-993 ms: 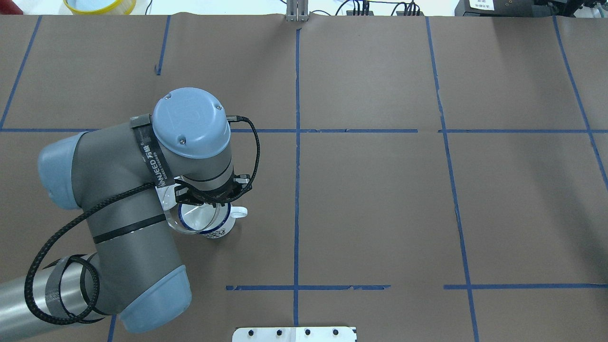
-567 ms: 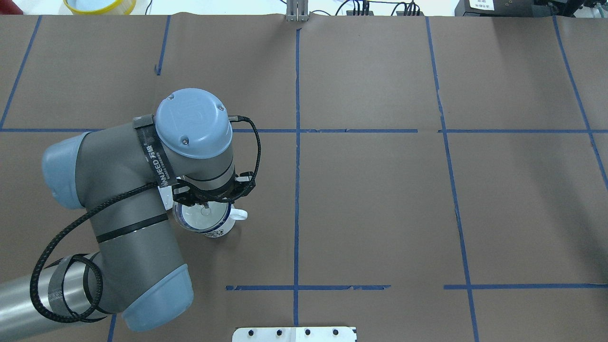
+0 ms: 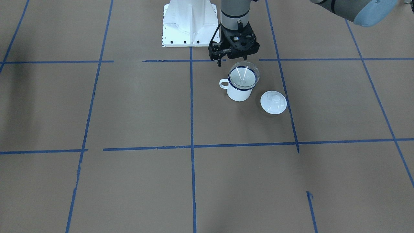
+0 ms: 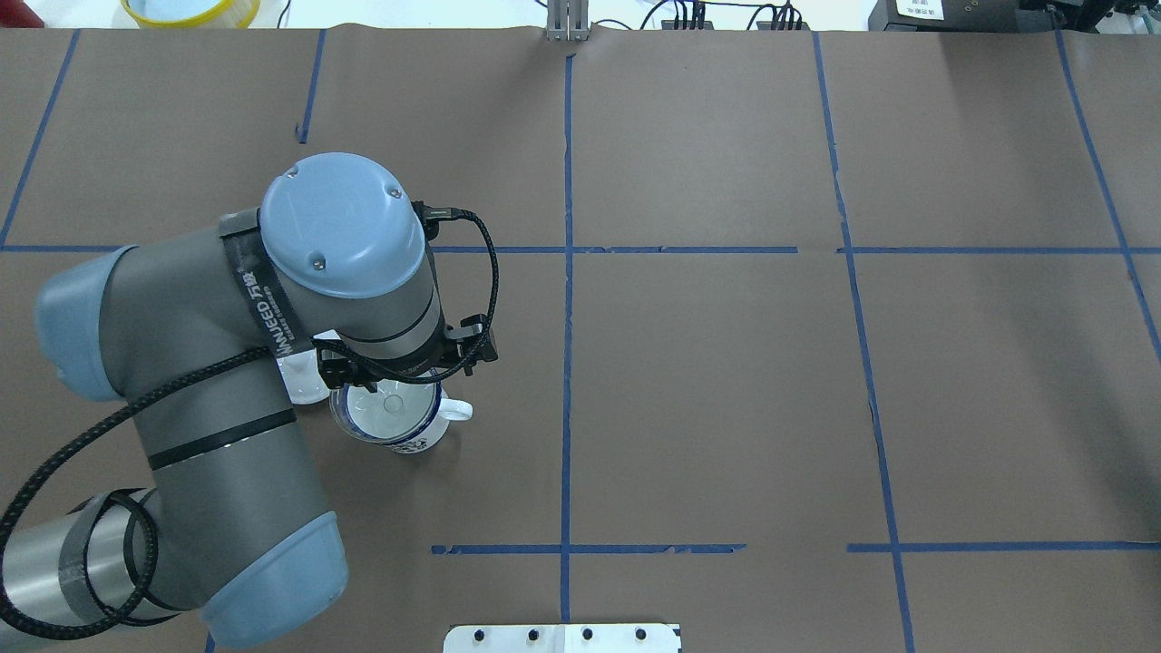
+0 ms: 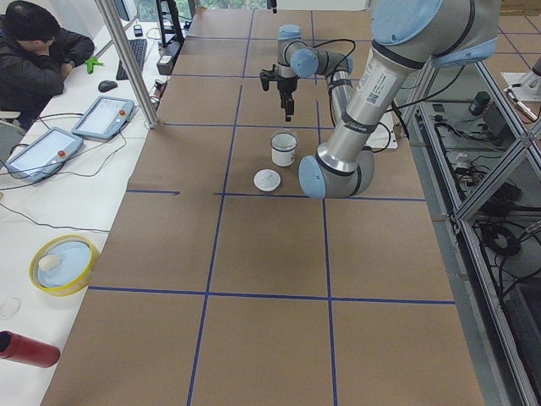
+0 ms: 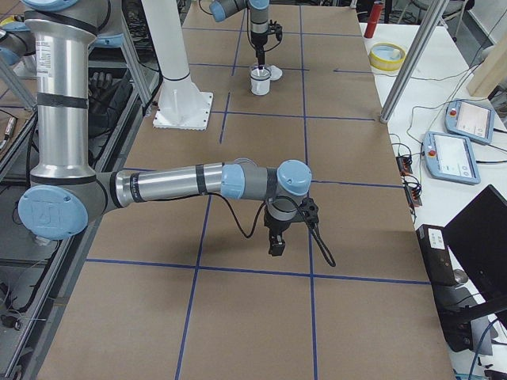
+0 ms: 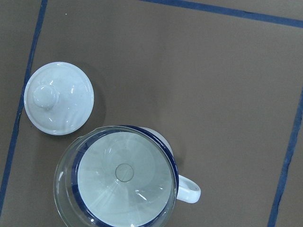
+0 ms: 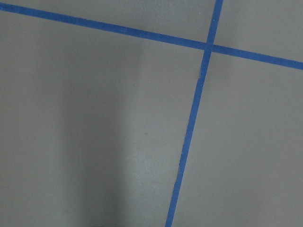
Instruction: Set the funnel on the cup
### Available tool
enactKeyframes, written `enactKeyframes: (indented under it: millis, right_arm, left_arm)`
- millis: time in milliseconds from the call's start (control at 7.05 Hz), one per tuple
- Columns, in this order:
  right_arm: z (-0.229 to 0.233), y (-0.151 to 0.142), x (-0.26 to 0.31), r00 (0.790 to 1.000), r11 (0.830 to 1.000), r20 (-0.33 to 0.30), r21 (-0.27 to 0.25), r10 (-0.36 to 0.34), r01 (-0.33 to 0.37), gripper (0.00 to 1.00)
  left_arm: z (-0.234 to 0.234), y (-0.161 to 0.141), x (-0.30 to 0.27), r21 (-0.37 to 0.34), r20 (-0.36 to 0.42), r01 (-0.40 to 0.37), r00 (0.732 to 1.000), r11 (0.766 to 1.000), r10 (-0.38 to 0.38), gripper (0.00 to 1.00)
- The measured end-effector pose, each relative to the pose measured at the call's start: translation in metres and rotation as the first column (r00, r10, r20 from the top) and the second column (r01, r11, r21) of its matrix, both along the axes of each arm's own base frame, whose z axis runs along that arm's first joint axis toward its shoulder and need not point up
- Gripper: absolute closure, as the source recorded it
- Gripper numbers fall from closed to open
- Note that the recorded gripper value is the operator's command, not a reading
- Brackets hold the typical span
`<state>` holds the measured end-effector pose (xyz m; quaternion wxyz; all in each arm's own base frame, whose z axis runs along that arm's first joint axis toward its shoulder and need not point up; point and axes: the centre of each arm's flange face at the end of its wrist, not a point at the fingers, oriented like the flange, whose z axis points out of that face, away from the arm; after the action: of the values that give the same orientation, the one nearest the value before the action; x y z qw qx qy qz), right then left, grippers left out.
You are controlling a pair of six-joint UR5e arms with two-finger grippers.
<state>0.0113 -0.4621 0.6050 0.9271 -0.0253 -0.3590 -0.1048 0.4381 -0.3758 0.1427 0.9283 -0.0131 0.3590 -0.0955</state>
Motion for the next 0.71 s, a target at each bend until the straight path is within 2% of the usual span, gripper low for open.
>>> enactKeyframes:
  millis: [284, 709]
  right_arm:
    - [0.0, 0.0, 0.0, 1.0, 1.0, 0.0, 0.0, 0.0, 0.0, 0.0]
    - [0.0, 0.0, 0.0, 1.0, 1.0, 0.0, -0.001, 0.0, 0.0, 0.0]
  left_arm:
    - [-0.006, -0.052, -0.062, 0.097, -0.031, 0.013, 0.999, 0.995, -0.01, 0.0]
    - [0.046, -0.137, -0.206, 0.19, -0.015, -0.047, 0.999, 0.981, 0.051, 0.0]
